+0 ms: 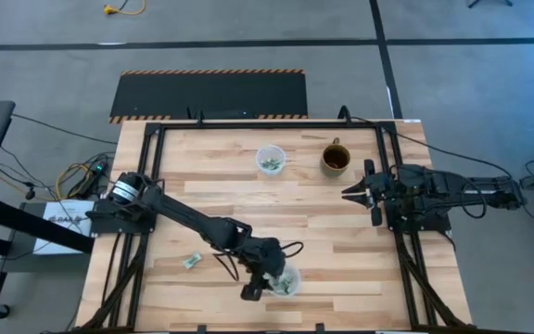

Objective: Pick and place Stevia / Truvia into bins
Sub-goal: Put the stevia packet into the bottom transparent container

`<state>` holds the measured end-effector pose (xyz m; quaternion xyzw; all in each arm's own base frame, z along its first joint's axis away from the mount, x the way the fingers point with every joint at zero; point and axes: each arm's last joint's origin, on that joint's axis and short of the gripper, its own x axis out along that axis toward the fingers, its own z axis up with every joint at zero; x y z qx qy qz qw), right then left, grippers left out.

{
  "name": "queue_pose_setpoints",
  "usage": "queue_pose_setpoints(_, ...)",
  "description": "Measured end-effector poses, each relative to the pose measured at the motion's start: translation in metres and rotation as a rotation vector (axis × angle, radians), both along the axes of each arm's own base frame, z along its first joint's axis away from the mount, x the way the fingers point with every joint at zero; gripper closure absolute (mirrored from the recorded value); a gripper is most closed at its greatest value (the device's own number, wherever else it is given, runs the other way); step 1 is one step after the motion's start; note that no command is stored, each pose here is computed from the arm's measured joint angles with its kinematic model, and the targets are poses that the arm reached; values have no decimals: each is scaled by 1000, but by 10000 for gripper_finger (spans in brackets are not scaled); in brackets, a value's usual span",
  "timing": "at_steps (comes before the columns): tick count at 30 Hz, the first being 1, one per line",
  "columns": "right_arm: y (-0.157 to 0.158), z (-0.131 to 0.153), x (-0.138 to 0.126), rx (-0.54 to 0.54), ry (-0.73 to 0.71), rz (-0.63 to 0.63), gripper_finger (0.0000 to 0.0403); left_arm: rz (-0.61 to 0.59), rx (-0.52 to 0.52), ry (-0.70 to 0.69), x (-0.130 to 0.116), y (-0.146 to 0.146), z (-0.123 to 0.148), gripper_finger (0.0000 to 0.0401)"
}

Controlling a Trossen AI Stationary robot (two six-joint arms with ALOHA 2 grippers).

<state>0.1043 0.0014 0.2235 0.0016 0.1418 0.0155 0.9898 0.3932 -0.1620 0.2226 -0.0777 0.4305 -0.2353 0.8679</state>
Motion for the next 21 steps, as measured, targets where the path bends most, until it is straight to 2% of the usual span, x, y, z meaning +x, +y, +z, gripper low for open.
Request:
queue_pose_setpoints(3,0,0,0,0,0,0,344,47,-47,156,-13,4,4,235)
queue_pose_setpoints(5,0,0,0,0,0,0,344,98,-34,259,-23,5,5,236)
queue_pose_setpoints(8,0,0,0,0,0,0,344,198,62,404,-42,10,7,240)
queue_pose_setpoints(13,0,0,0,0,0,0,344,394,301,549,-76,12,14,246)
queue_pose_setpoints(18,0,0,0,0,0,0,344,583,463,575,-104,3,22,245)
queue_pose_setpoints(21,0,0,0,0,0,0,344,639,475,518,-114,-8,28,243)
